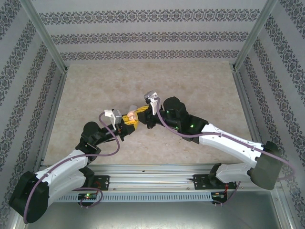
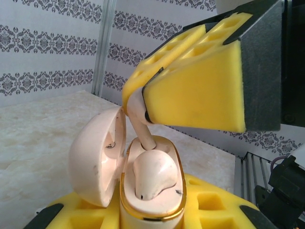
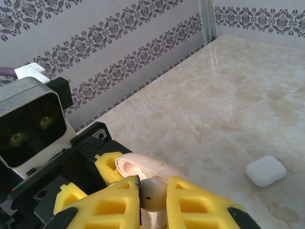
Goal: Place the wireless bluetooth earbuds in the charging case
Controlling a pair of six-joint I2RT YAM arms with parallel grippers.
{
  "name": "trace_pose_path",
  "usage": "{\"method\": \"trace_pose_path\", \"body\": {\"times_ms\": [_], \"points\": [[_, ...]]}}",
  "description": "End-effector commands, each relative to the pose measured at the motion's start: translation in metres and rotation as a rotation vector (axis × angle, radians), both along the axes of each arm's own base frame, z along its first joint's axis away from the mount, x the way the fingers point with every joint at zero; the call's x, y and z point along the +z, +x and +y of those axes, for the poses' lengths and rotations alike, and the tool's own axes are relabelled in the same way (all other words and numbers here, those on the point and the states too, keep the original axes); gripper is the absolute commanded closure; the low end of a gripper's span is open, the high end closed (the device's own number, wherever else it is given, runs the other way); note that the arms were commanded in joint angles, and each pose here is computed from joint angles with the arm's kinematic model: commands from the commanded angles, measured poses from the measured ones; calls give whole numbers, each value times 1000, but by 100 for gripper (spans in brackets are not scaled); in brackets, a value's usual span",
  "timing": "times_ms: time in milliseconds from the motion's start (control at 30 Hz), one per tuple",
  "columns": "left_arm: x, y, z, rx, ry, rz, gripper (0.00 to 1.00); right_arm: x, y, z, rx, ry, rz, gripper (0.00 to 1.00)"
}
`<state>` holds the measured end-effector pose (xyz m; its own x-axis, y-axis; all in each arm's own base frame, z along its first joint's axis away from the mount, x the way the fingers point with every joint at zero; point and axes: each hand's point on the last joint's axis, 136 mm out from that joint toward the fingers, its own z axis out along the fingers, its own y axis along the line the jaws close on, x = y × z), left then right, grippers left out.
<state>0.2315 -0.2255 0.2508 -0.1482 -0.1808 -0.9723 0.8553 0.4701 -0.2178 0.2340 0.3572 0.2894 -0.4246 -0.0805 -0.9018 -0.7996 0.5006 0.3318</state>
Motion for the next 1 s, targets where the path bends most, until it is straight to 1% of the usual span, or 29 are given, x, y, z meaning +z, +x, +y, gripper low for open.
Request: {"method": "trace_pose_path", "body": {"times_ms": [0, 333, 667, 833, 967], "points": [[24, -7, -1, -26, -53, -87, 88, -9, -4, 7, 28, -18, -20, 83], [24, -8, -1, -28, -54, -88, 88, -13, -2, 12, 35, -12, -23, 83], [25, -8, -2, -30, -53, -95, 88, -13, 1, 9, 10, -4, -26, 83], [25, -9, -1, -31, -52, -97, 88, -16, 4, -2, -22, -9, -17, 84], [25, -9, -1, -31, -52, -98, 88, -10, 6, -9, -39, 11, -20, 84]]}}
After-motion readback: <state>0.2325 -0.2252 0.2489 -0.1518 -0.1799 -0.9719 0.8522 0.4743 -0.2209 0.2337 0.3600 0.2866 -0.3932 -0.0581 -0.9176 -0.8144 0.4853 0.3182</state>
